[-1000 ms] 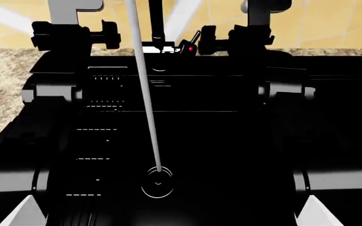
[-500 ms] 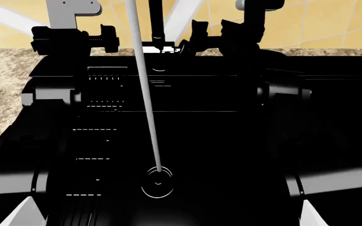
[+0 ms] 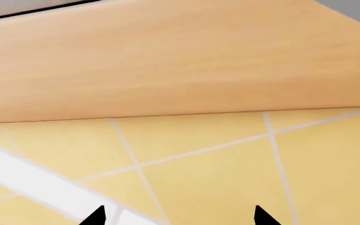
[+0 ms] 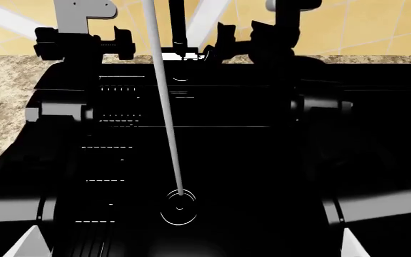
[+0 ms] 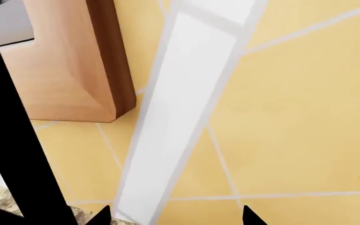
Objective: Pick the broccolis and squashs from the sink and place them in one bowl. Place the beet in the other bowl. Then turn off the sink faucet.
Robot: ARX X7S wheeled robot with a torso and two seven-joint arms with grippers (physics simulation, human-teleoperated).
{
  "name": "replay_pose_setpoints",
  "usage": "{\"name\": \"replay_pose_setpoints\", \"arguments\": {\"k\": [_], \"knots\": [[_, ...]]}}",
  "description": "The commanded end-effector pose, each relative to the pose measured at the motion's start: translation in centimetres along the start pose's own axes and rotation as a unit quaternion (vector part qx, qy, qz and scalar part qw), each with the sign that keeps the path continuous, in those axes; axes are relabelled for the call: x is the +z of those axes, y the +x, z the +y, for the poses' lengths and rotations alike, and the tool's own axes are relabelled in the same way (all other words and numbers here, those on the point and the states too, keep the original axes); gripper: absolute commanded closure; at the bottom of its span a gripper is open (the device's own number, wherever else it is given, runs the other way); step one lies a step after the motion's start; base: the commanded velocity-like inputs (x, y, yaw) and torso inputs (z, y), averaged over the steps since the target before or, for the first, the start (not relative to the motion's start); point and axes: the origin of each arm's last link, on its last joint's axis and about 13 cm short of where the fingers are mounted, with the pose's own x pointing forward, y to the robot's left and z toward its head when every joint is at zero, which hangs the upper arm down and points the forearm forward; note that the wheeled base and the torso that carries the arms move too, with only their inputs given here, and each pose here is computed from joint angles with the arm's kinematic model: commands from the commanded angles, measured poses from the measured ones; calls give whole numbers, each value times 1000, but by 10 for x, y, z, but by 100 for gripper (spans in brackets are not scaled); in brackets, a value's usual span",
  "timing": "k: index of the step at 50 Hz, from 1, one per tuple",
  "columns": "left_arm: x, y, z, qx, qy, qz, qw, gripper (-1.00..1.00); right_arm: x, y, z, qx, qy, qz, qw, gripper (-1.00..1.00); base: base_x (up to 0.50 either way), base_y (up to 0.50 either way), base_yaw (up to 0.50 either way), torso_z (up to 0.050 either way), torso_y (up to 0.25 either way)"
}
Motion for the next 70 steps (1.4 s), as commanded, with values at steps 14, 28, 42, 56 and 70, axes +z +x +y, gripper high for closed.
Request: {"name": "replay_pose_setpoints", "arguments": {"k": [14, 28, 42, 56, 70], "knots": [[-2, 0, 0, 0, 1, 1, 1000, -100, 11, -1, -8, -32, -27, -19, 999, -100, 0, 0, 0, 0, 0], [-3, 0, 1, -2, 7, 2, 1000, -100, 2, -8, -18, -71, -68, 27, 995, -100, 0, 0, 0, 0, 0], [-2, -1, 1, -12, 25, 7, 1000, -100, -1, -10, -21, -81, -65, 51, 993, -100, 0, 0, 0, 0, 0], [24, 4, 5, -19, 22, -1, 1000, -100, 13, -7, -19, -78, -70, 37, 994, -100, 0, 0, 0, 0, 0], [38, 5, 4, -35, 17, -5, 999, -100, 37, -3, -14, -71, -88, 15, 993, -100, 0, 0, 0, 0, 0]]}}
